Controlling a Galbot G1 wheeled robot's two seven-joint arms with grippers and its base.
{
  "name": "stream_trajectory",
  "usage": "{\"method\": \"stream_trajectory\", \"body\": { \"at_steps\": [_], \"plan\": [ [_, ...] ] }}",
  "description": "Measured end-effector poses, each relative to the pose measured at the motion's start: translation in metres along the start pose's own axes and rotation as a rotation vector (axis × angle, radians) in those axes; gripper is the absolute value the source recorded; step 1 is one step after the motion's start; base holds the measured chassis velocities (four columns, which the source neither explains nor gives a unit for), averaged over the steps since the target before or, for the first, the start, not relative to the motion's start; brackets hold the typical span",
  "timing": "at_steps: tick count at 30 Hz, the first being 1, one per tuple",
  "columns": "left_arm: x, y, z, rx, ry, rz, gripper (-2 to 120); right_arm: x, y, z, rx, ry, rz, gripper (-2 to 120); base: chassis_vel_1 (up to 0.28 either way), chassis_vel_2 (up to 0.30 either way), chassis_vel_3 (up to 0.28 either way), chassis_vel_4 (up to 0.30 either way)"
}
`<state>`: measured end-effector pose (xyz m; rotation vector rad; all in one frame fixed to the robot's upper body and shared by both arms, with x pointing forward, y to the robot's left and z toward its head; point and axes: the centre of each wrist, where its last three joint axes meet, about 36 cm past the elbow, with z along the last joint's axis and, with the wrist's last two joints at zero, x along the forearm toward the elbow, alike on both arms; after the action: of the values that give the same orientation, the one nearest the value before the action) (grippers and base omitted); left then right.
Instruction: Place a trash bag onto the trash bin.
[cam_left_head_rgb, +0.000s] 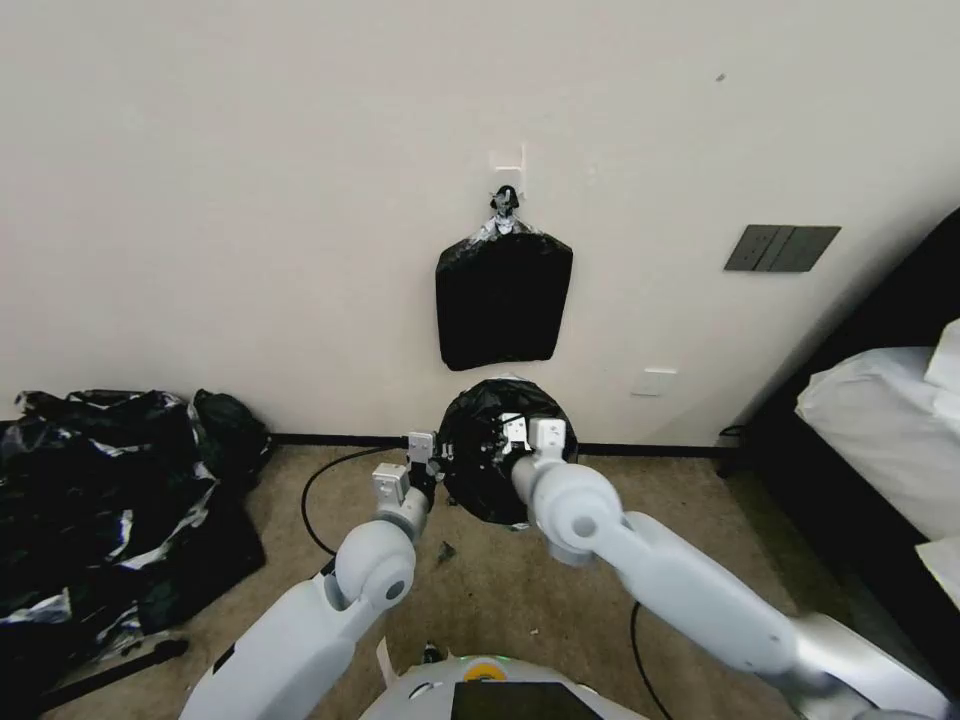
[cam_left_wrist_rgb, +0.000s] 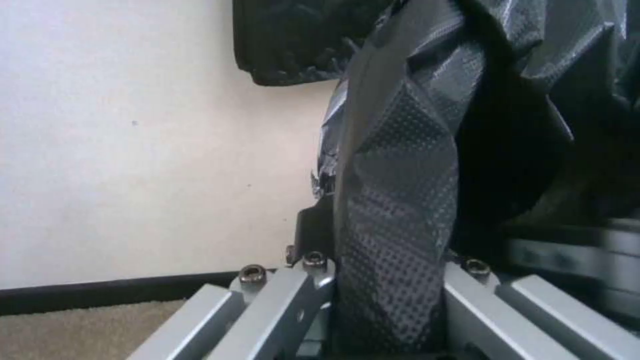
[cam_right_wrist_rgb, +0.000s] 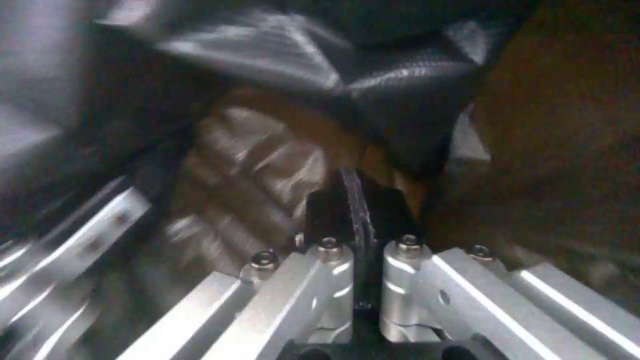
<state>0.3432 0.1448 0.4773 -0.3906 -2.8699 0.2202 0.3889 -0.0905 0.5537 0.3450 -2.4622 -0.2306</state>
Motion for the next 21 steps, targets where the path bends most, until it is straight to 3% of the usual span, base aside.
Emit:
{"method": "stream_trajectory", "body": {
  "at_steps": [8, 21],
  "plan": [
    [0.007, -0.002, -0.005, 0.007, -0.014, 0.013, 1, -0.044, 0.005, 0.008, -0.005, 0.041, 0.104, 0, 0.000, 0.000, 0.000, 0.000],
    [0.019, -0.008, -0.005, 0.025, -0.012, 0.052, 1, -0.064, -0.012, 0.017, -0.024, 0.063, 0.182, 0, 0.000, 0.000, 0.000, 0.000]
  ]
}}
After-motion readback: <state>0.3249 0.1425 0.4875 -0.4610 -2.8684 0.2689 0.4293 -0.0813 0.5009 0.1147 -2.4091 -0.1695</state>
